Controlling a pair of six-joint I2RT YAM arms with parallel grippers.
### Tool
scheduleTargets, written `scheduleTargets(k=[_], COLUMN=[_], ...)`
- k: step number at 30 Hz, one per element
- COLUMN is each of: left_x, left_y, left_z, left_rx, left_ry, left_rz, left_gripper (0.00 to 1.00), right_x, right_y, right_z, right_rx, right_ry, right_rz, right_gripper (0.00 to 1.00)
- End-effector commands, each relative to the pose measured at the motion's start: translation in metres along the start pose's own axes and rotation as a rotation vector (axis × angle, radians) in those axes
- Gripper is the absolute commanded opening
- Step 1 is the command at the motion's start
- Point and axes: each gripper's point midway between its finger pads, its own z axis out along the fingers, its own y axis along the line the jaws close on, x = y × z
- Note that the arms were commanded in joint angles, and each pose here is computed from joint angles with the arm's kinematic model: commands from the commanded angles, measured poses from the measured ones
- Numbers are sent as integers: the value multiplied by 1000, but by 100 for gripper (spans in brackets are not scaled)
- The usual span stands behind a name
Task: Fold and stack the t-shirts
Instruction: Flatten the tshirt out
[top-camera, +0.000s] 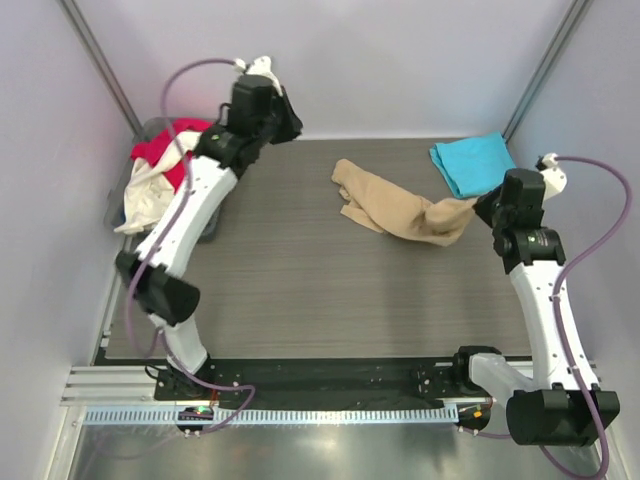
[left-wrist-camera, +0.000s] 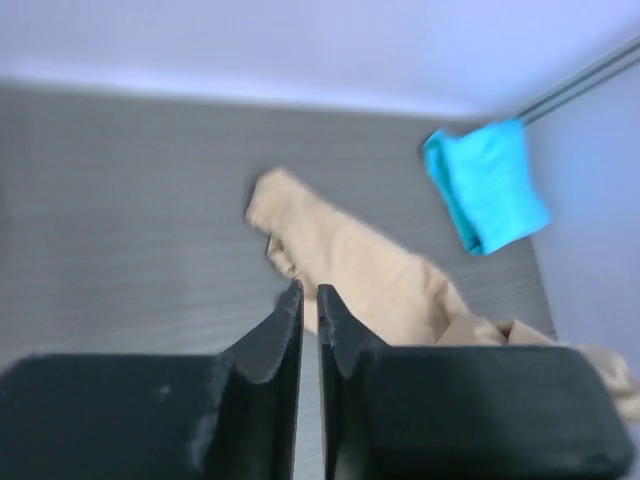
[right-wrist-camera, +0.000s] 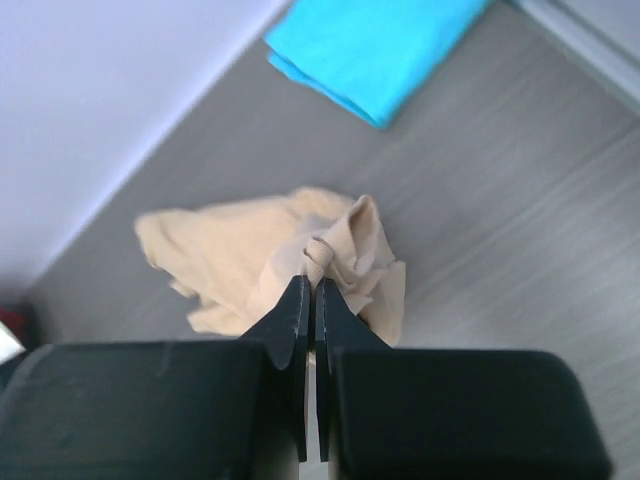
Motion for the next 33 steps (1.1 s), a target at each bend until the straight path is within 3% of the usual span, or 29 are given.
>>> scheduleTargets(k=[1, 2, 4, 9, 14, 27, 33], left_x=[13, 20, 67, 140, 174, 255, 284], left_y=[8, -1, -1, 4, 8, 22, 23], left_z=[-34, -34, -12, 36, 80, 149, 171], left_rx=[-32, 27, 101, 145, 156, 153, 165], left_ry=[41, 59, 177, 319, 378, 519, 574], left_rz=[44, 49, 47, 34, 28, -35, -68], left_gripper=[24, 45, 61, 71, 77, 74, 55], right_x=[-43, -40, -23, 8, 24, 40, 42], right_y=[18, 17, 14, 6, -2, -11, -11], right_z=[-28, -28, -26, -20, -16, -3, -2], right_rx=[-59, -63, -79, -93, -86, -65, -69], right_ry=[-113, -108, -60, 25, 62, 103, 108], right_rz=[41, 41, 36, 21, -9, -65, -71], right_gripper=[1, 1, 1, 1, 1, 1, 1])
